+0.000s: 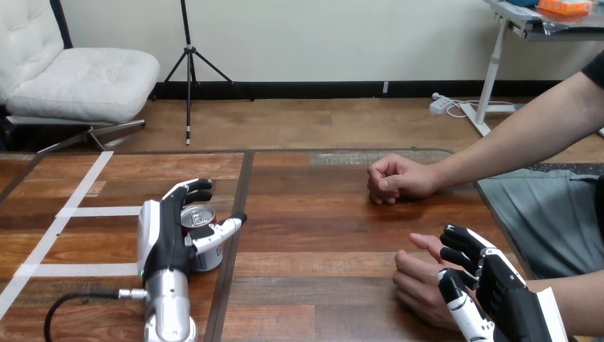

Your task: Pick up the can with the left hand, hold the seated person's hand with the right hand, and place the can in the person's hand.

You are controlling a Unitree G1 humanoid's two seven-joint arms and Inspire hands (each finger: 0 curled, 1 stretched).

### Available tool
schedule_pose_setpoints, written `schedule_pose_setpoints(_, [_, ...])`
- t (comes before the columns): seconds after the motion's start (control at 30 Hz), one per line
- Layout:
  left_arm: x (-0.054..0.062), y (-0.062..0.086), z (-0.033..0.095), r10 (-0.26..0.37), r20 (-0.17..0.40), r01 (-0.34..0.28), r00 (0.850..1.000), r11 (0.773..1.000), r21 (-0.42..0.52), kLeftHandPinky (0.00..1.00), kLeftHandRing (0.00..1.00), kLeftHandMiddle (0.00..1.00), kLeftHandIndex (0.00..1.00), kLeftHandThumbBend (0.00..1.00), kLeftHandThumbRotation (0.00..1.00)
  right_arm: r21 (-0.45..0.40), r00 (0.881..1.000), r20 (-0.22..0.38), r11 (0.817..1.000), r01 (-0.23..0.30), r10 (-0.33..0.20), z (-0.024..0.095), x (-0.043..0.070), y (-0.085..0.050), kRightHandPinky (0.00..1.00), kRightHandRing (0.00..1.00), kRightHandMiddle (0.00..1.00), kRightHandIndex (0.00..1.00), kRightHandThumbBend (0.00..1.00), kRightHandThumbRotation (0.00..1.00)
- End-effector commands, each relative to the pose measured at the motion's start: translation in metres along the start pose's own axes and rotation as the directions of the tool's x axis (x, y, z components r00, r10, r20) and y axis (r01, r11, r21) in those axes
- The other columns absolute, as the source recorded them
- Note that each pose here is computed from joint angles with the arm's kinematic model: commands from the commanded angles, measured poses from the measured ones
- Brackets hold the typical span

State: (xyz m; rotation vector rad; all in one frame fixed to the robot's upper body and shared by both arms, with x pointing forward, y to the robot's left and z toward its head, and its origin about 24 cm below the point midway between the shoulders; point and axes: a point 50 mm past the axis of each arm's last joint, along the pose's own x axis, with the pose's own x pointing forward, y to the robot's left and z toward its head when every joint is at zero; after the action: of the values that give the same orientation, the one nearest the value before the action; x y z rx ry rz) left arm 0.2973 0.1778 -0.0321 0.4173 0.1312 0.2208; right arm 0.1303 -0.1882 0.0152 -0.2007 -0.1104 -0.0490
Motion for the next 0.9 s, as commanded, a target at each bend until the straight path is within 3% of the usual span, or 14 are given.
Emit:
schedule_pose_setpoints(0.0, [0.0045, 0.0021, 0.0160, 0.028, 0.104, -0.027, 0.994, 1.000, -0.009, 0.59, 0.68, 0.71, 0.70, 0.71, 0.00, 0.010, 0.995, 0.096, 1.000, -0.014, 0.013, 0.0124, 0.0145, 0.0023, 0.76, 0.83, 0.84, 0.82, 0.54, 0.62])
schedule_pose_setpoints(0.57, [0.0011, 0.0056, 0.0167, 0.080, 0.137, -0.072, 0.987, 0.995, -0.062, 0.62, 0.69, 0.70, 0.68, 0.69, 0.00, -0.005, 0.994, 0.106, 1.000, -0.020, 0.020, 0.0133, 0.0162, 0.0015, 0.78, 0.84, 0.85, 0.82, 0.54, 0.64])
schedule_pose_setpoints(0.87, [-0.0004, 0.0063, 0.0169, 0.092, 0.146, -0.078, 0.985, 0.992, -0.096, 0.56, 0.66, 0.68, 0.65, 0.67, 0.00, -0.004, 0.994, 0.104, 1.000, -0.018, 0.019, 0.0139, 0.0166, 0.0011, 0.78, 0.83, 0.85, 0.82, 0.54, 0.63])
